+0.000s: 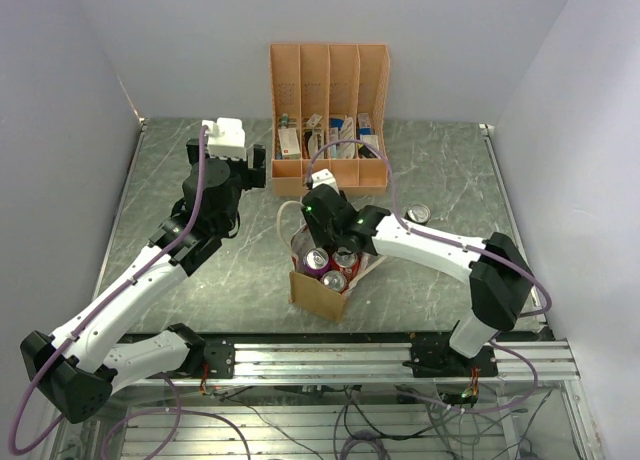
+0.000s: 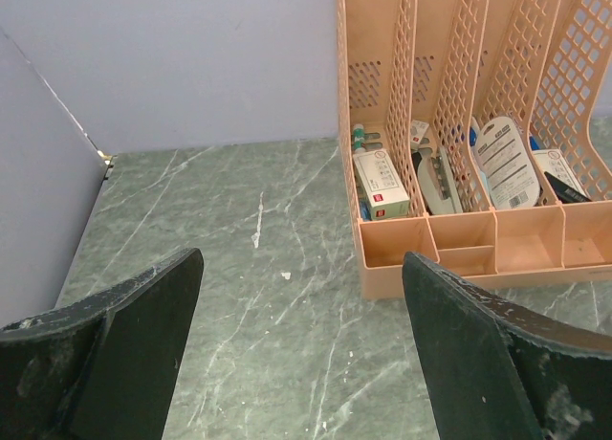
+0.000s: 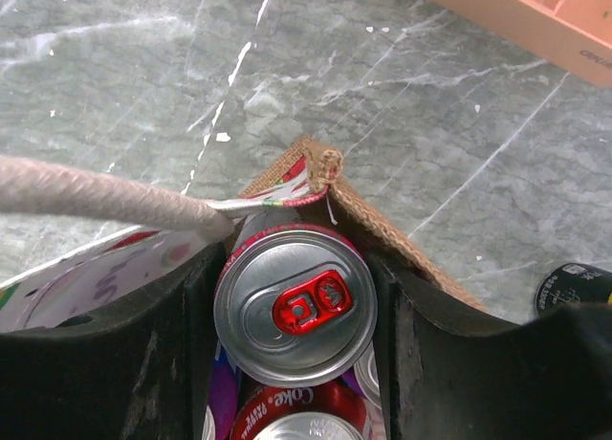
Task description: Take the beverage out of the canvas bag
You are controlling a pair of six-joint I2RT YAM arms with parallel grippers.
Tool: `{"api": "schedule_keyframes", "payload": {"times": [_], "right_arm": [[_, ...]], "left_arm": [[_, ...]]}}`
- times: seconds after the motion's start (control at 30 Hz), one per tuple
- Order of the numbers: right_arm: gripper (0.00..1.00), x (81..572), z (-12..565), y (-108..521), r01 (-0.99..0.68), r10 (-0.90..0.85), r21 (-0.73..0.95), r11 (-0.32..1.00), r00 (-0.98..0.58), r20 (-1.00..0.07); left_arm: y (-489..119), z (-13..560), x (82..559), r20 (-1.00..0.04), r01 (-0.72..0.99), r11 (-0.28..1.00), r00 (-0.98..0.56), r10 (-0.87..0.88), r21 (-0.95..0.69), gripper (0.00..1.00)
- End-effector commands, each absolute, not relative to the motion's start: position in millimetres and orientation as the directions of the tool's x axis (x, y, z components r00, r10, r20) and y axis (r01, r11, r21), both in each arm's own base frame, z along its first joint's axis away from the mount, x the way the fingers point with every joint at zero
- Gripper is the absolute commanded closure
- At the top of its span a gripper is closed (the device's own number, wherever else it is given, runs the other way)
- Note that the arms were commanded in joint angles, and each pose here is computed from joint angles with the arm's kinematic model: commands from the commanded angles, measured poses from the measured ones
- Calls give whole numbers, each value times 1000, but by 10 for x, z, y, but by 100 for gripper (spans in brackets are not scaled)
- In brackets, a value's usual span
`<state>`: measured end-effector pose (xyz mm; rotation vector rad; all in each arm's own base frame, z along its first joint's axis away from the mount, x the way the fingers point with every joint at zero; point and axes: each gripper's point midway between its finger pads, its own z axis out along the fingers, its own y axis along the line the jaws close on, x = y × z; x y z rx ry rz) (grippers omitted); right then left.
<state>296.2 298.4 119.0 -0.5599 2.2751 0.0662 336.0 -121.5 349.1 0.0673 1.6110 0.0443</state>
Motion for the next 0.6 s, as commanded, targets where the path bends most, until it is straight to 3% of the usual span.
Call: {"api": "schedule_keyframes", "payload": {"times": [0.0, 0.4, 0.57], "right_arm": [[72, 3020, 1731, 3018, -390, -284, -70, 918, -523, -804], [100, 2925, 2310, 2944, -396, -177, 25, 918, -465, -867], [100, 2859, 2494, 2878, -391, -125, 76, 917, -463, -878]], "left_arm": [[-1259, 3667, 3354, -999, 32, 999, -7, 33, 33, 5], [-1271, 3671, 3351, -1000, 38, 999, -7, 27, 27, 5], [-1280, 3669, 3350, -1000, 42, 999, -9, 26, 25, 5]]}}
